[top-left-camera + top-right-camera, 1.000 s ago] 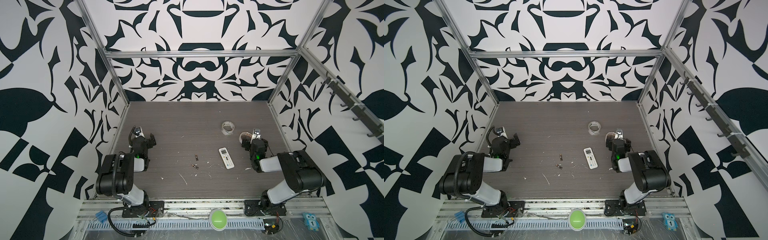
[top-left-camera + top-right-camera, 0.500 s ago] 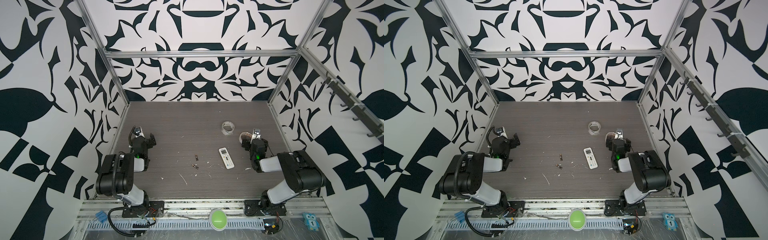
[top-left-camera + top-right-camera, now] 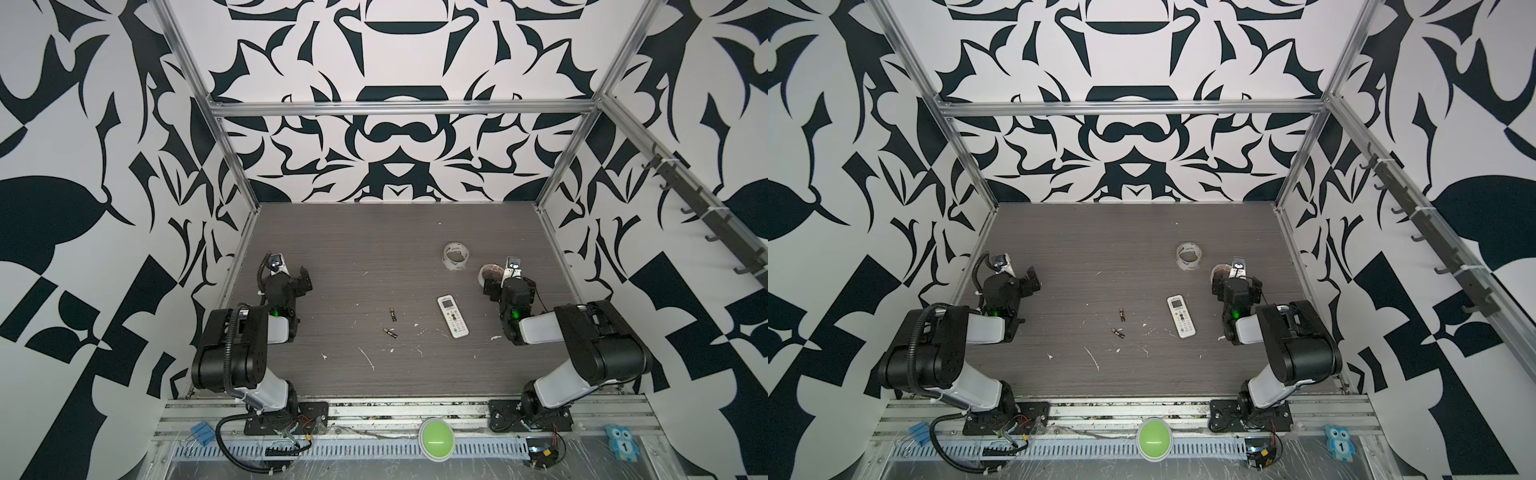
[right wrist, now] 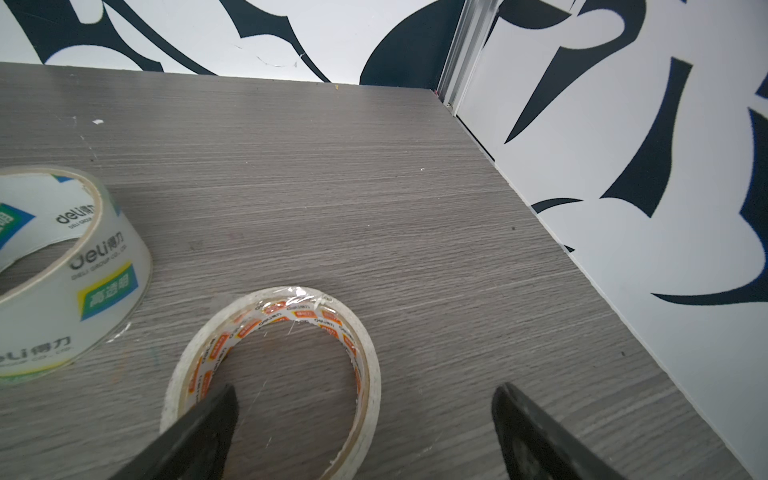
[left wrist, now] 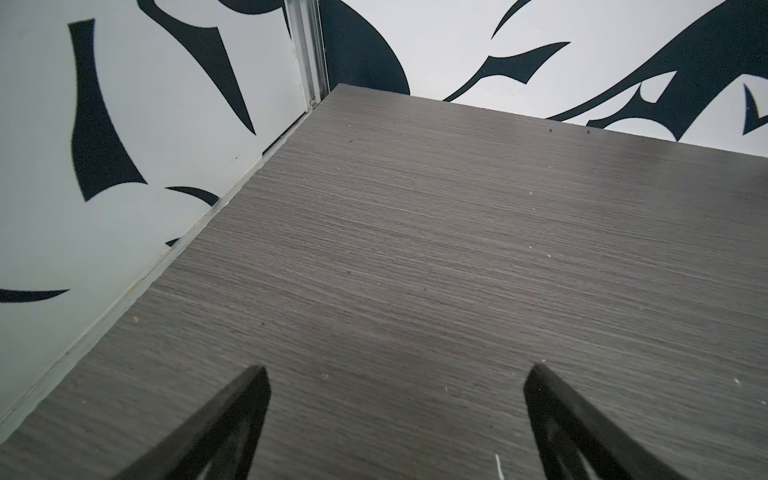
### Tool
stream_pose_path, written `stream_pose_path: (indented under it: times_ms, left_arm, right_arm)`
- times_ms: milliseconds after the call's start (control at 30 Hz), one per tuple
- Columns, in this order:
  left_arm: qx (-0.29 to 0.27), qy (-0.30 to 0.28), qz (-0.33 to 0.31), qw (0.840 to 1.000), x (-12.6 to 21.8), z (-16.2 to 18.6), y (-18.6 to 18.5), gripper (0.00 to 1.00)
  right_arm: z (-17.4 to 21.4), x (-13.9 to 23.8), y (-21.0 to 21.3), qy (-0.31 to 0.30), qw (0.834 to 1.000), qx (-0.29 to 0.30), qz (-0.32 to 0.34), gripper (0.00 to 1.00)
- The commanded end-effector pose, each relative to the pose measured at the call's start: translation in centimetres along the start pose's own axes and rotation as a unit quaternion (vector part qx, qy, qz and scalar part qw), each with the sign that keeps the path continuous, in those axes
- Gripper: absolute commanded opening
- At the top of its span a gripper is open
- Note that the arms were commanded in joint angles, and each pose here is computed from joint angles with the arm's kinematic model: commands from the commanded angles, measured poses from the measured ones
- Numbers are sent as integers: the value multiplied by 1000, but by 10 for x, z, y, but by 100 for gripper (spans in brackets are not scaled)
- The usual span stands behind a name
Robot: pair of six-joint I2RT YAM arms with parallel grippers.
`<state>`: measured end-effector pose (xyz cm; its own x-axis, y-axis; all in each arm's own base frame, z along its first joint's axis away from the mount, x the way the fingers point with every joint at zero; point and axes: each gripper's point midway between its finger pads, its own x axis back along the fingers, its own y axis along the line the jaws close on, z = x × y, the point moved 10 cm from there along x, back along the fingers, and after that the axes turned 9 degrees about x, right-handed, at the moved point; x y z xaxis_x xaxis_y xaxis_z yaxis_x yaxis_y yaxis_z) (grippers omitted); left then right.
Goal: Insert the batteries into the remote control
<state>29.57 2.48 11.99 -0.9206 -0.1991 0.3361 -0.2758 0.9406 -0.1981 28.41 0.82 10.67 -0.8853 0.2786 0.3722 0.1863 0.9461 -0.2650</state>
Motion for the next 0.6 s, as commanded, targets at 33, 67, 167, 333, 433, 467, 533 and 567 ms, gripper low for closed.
stream_pose_path:
  times_ms: [33, 67, 167, 333, 433, 467, 533, 567]
  left_arm:
    - [2, -9, 2, 1000, -2, -5, -1, 99]
    - [2, -9, 2, 1000, -1, -5, -1, 99]
    - [2, -10, 2, 1000, -1, -5, -1, 99]
    - [2, -11, 0, 1000, 1, -10, -2, 99]
    - [1, -5, -5, 1000, 6, -21, -4, 99]
    - [1, -1, -13, 1000, 8, -24, -3, 99]
    - [6, 2, -23, 1000, 13, -31, -3, 99]
    - [13, 4, -28, 1000, 16, -35, -3, 99]
  right_arm:
    - [-13, 0, 0, -23, 1000, -5, 3, 99]
    - [-13, 0, 0, -23, 1000, -4, 2, 99]
    - [-13, 0, -1, -25, 1000, -6, 3, 99]
    - [-22, 5, -1, -29, 1000, -3, -10, 99]
    - [-34, 11, -6, -23, 1000, -2, -9, 99]
    - [-36, 13, -6, -24, 1000, -2, -11, 99]
    - [-41, 17, -8, -18, 1000, -1, -6, 98]
    - [-45, 20, -9, -13, 1000, 2, -2, 97]
